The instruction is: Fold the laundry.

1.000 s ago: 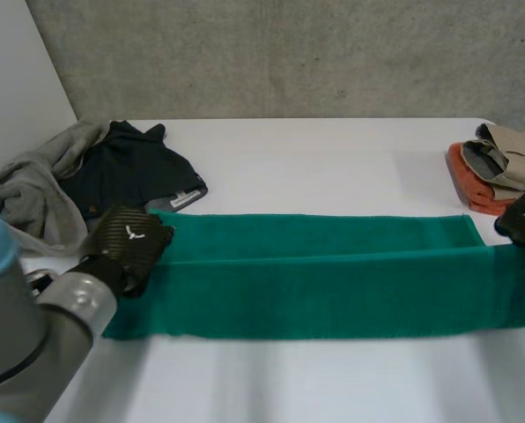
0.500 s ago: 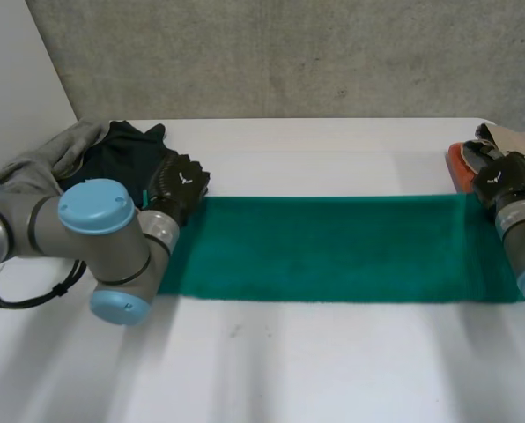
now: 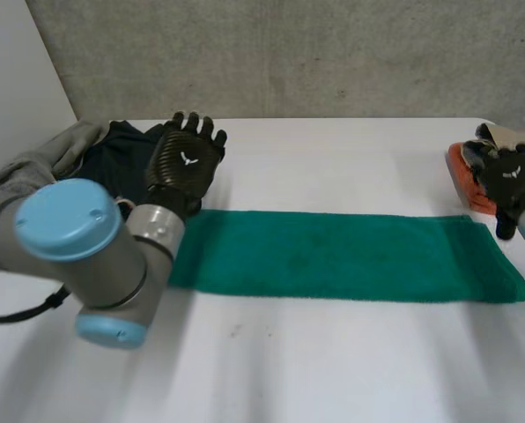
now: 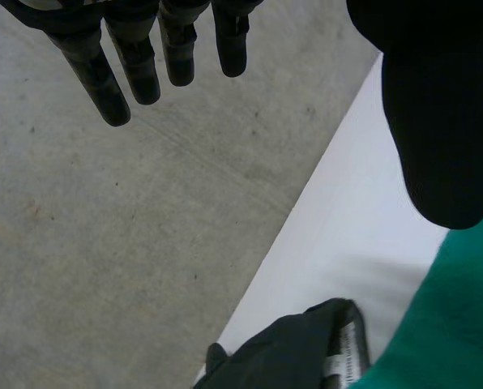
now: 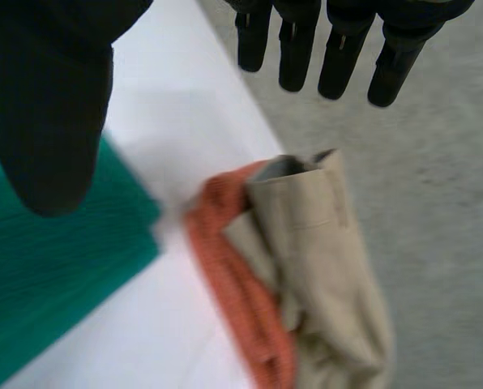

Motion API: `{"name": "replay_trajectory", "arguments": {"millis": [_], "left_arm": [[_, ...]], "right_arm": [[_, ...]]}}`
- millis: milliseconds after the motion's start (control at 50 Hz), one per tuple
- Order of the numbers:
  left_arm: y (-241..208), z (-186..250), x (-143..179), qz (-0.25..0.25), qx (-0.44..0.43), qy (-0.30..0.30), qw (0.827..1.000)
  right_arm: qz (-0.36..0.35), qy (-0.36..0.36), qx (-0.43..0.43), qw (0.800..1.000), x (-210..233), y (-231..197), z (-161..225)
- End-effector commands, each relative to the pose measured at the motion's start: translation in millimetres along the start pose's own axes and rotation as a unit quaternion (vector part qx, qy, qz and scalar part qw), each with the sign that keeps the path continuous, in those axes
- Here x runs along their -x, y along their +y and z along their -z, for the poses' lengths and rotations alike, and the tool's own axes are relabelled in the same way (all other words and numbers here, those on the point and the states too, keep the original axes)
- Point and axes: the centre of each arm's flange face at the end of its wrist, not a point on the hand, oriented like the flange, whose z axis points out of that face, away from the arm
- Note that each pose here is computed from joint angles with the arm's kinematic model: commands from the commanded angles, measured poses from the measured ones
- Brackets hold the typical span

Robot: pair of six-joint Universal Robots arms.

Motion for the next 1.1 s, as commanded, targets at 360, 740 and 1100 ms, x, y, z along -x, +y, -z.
{"name": "replay_trajectory", "arguments": {"millis": [360,740,1100], "left_arm": [[10,44,-4,0.098,0.034,0.025,0.994],[-5,59,13,0.102,0.018,0.006,0.995],[-12,62,15,0.103,0.009,0.004,0.995]], "right_arm": [[-0.045,-0.069,0.076,0.994,23,81,2],[0.142,0.15,0.09,0.974,-82,67,-8],[0.143,-0.207,-0.346,0.904,202,-112,104]]}}
